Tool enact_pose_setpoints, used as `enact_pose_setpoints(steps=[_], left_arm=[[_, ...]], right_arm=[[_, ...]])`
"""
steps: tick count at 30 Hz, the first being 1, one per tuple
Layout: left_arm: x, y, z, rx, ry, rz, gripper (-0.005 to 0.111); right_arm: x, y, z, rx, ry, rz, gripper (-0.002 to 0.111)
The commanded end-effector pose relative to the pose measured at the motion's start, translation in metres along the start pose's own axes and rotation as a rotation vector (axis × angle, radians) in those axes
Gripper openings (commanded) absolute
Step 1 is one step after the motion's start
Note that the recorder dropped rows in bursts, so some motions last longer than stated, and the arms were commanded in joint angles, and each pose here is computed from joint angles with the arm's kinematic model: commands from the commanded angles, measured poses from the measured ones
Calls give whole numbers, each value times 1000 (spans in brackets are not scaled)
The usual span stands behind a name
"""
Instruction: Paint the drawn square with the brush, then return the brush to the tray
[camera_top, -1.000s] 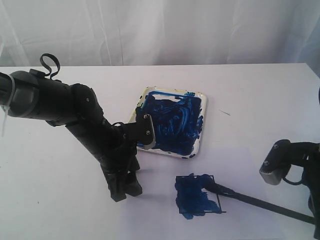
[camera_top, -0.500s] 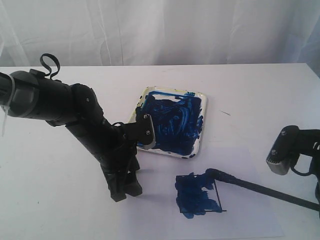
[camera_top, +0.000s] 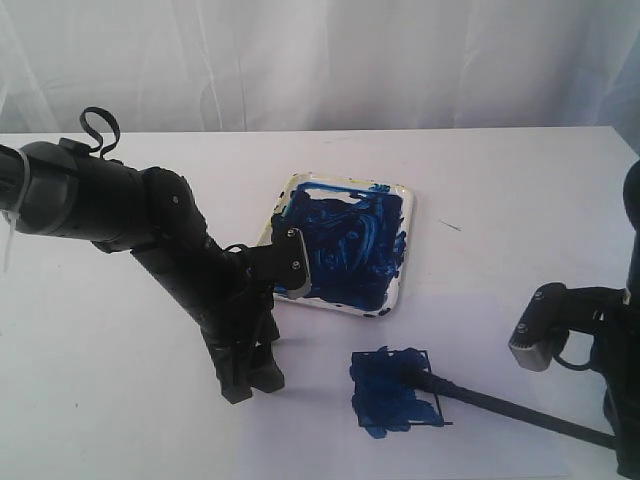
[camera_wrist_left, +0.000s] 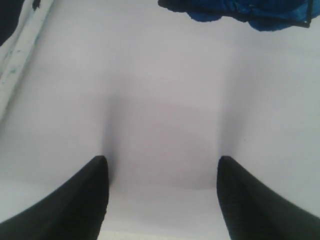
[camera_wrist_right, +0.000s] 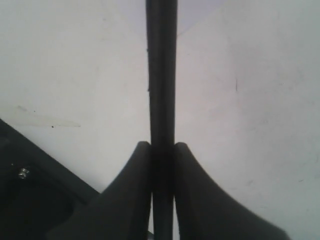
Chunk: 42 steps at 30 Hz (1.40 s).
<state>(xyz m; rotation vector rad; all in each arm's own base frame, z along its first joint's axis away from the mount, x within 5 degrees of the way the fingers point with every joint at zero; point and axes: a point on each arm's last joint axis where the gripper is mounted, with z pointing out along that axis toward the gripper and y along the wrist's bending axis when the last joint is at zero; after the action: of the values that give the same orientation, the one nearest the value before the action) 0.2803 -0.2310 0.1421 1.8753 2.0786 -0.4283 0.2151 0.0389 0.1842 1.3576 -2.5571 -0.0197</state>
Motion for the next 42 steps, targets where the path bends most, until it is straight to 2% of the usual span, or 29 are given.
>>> enact_pose_setpoints(steps=[1,12,24,29,42], left_arm=[[13,-9,14,92,82,5,66],[13,-9,14,92,82,5,66],[13,-9,14,92,82,5,66],[13,-9,14,92,82,5,66],[13,-9,14,92,82,5,66]], right_arm=[[3,0,1,2,33,35,0],[7,1,1,-3,73,77,0],[20,11,-25,100,-42,81,0],[18,16,-27,69,-78,42,0],[9,9,1,-4,6,25,0]])
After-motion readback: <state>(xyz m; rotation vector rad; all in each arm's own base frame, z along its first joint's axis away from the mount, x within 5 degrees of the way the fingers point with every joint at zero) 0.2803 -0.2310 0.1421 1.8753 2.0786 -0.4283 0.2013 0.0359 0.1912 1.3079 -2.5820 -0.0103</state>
